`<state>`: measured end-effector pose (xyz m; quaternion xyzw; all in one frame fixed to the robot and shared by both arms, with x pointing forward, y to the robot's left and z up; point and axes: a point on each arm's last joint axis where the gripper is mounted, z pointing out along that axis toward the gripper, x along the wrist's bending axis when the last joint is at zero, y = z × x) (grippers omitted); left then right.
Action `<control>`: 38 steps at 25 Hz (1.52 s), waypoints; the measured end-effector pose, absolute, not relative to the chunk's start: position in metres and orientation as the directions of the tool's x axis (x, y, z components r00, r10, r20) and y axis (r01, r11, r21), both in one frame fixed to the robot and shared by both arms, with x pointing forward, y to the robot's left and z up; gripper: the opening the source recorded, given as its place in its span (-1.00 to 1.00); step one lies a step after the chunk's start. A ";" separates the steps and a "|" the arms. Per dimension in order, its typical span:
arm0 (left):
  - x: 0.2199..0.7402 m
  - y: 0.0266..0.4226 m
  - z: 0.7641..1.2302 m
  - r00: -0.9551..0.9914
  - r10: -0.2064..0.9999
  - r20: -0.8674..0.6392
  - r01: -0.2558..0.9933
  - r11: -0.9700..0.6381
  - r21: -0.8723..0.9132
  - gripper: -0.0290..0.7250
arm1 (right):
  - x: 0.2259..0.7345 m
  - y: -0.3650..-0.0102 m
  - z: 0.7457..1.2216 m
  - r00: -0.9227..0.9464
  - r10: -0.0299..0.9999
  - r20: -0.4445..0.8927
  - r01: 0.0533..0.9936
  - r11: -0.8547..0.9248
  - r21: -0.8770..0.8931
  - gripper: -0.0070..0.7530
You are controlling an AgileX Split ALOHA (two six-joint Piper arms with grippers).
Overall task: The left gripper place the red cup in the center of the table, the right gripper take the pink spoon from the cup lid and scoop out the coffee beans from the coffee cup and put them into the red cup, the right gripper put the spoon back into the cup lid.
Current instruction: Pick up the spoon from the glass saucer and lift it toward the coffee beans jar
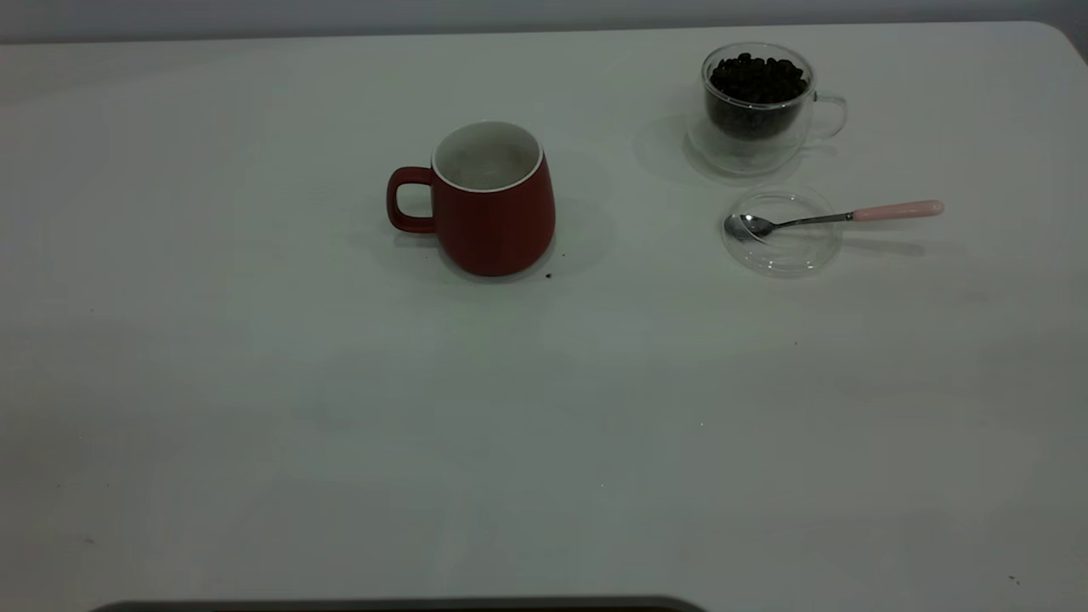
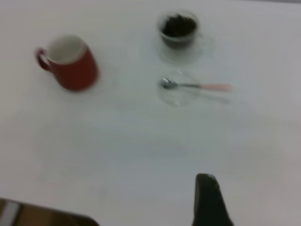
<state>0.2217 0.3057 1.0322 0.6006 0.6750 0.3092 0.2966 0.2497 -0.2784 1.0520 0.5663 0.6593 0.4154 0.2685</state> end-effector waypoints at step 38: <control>0.222 0.306 1.032 -0.103 0.994 -0.029 0.627 0.087 0.774 0.63 | 0.622 -0.380 0.823 0.079 0.802 0.593 0.942 -0.254 0.218 0.57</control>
